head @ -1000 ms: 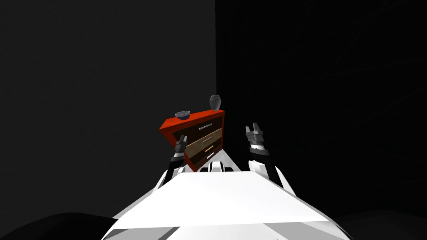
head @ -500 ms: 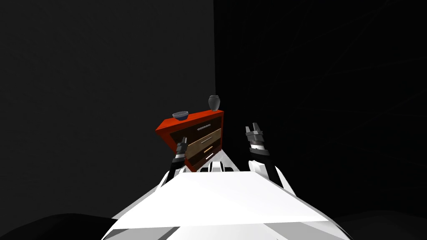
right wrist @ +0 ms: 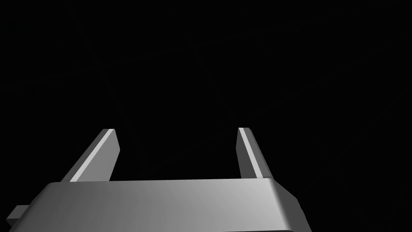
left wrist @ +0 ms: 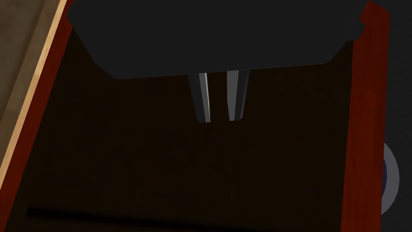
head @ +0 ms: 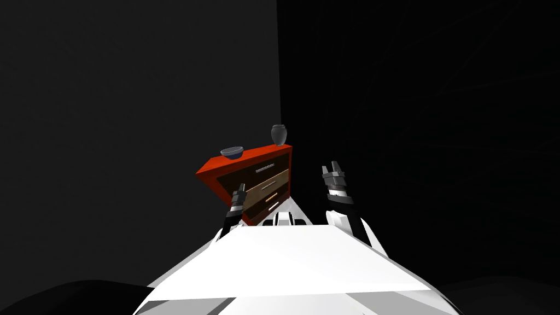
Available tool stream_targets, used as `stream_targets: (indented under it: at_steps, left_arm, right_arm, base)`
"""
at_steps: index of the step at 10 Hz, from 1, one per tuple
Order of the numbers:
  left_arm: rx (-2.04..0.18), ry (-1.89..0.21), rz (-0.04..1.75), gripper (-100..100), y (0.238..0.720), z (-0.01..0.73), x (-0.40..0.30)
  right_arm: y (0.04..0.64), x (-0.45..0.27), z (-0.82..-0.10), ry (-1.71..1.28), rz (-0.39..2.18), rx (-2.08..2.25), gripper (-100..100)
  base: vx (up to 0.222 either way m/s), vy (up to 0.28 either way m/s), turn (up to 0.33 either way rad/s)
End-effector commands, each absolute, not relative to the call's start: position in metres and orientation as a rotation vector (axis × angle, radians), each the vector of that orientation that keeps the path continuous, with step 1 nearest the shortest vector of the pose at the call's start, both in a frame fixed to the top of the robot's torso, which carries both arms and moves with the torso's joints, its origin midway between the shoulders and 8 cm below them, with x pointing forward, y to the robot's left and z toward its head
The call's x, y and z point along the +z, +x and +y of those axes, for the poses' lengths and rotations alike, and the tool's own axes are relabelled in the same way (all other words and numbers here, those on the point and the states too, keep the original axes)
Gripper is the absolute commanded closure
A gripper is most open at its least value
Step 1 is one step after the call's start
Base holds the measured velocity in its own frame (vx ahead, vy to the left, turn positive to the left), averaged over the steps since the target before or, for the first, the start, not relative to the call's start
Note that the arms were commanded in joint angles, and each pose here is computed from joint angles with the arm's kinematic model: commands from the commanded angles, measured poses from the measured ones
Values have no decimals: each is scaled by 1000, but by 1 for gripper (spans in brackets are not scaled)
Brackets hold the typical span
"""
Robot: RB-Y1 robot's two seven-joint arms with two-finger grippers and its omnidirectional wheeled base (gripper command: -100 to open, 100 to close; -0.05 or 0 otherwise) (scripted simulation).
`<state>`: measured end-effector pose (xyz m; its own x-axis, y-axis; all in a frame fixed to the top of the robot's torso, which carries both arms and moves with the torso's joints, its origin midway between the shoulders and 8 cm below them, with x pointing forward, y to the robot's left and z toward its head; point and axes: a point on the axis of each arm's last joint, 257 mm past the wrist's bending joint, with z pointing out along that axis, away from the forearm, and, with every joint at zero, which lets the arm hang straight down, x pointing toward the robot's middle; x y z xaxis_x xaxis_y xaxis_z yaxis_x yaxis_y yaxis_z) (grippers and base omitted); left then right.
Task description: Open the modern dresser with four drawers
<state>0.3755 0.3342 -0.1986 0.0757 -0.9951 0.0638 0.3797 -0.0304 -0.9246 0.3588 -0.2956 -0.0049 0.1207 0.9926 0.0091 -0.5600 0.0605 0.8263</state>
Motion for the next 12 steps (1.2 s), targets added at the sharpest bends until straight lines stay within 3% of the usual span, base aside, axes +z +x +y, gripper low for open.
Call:
stream_targets:
  at_steps: [1, 12]
  left_arm:
    - [-1328, -1044, 854, -100, 375, 336, -223]
    - [-1306, -1206, 860, -100, 349, 343, -310]
  right_arm:
    - [359, -5, -296, 798, 694, 1330, 0]
    - [359, -5, -296, 798, 694, 1330, 0]
  base:
    - [21, -41, 16]
    - [38, -48, 4]
